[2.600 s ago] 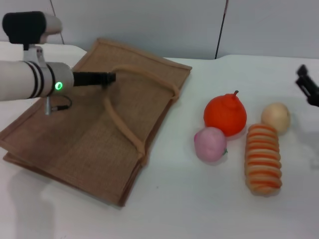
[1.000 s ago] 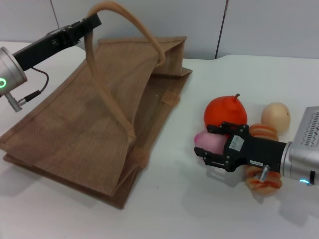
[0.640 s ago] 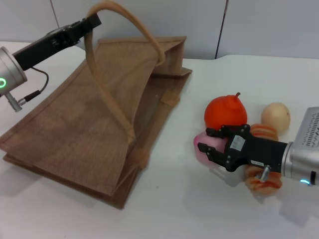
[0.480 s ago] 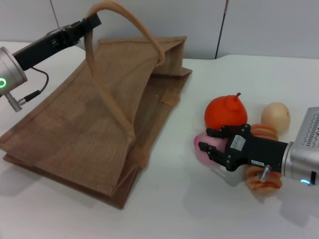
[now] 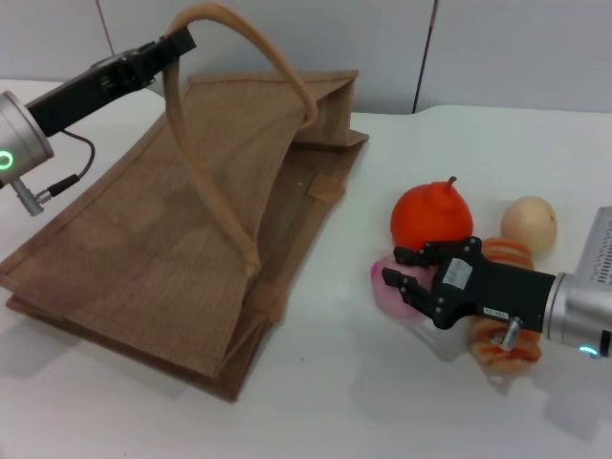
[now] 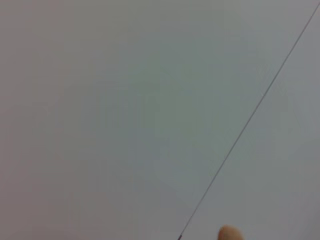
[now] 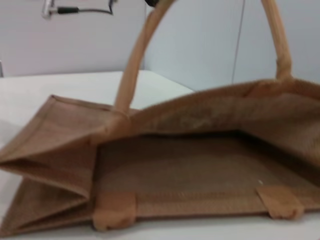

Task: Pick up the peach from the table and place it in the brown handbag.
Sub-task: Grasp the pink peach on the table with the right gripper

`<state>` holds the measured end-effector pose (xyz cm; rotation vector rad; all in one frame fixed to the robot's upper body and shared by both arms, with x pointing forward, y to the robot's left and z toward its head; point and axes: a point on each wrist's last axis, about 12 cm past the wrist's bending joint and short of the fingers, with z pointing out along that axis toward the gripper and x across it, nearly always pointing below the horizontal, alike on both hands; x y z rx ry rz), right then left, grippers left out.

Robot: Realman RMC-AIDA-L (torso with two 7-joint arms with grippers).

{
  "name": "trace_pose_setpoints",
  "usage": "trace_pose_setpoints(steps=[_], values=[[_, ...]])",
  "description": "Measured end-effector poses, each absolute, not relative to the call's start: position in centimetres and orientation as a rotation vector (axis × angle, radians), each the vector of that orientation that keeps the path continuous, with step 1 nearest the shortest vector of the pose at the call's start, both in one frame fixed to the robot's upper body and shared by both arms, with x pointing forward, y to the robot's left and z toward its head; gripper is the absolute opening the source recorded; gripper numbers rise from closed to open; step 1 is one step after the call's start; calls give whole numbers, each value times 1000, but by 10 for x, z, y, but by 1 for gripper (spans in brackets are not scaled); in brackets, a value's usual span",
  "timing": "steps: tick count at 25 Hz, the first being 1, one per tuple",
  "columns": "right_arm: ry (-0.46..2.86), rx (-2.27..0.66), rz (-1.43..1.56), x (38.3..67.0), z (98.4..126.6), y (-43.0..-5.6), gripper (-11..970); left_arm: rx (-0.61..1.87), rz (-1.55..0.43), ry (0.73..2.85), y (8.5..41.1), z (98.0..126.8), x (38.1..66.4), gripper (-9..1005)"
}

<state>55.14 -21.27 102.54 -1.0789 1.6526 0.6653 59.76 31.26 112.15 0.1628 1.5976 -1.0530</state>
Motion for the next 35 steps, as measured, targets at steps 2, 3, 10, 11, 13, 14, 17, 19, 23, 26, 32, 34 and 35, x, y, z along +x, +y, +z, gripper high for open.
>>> trace_pose_setpoints(steps=[2, 3, 10, 11, 13, 14, 17, 19, 23, 26, 32, 34, 35], values=[[1625, -1080, 687, 551, 1029, -212, 313, 165, -1055, 1600, 312, 1121, 597, 131], [1605, -1082, 699, 552, 1032, -211, 307, 165, -1057, 1601, 312, 1121, 597, 131], [1536, -1071, 722, 553, 1041, -212, 139, 185, -1081, 1590, 309, 1123, 596, 131], [1536, -1069, 720, 553, 1041, -212, 119, 184, -1081, 1589, 309, 1123, 596, 131], [1537, -1068, 719, 553, 1041, -213, 80, 182, -1080, 1589, 310, 1123, 596, 131], [1536, -1067, 720, 553, 1041, -212, 60, 181, -1080, 1589, 310, 1123, 596, 131], [1531, -1063, 728, 551, 1041, -213, 22, 181, -1079, 1589, 311, 1123, 596, 131], [1530, -1063, 729, 551, 1041, -213, 23, 181, -1079, 1589, 311, 1123, 596, 131], [1526, -1059, 733, 550, 1041, -214, 28, 181, -1079, 1589, 311, 1124, 596, 131], [1512, -1045, 743, 549, 1043, -214, 33, 180, -1078, 1588, 311, 1124, 596, 132], [1501, -1025, 746, 548, 1044, -217, 63, 180, -1078, 1585, 311, 1124, 596, 132], [1501, -1025, 745, 548, 1044, -217, 75, 179, -1078, 1585, 311, 1124, 596, 132], [1501, -1024, 745, 548, 1044, -217, 81, 179, -1078, 1584, 311, 1124, 596, 132]])
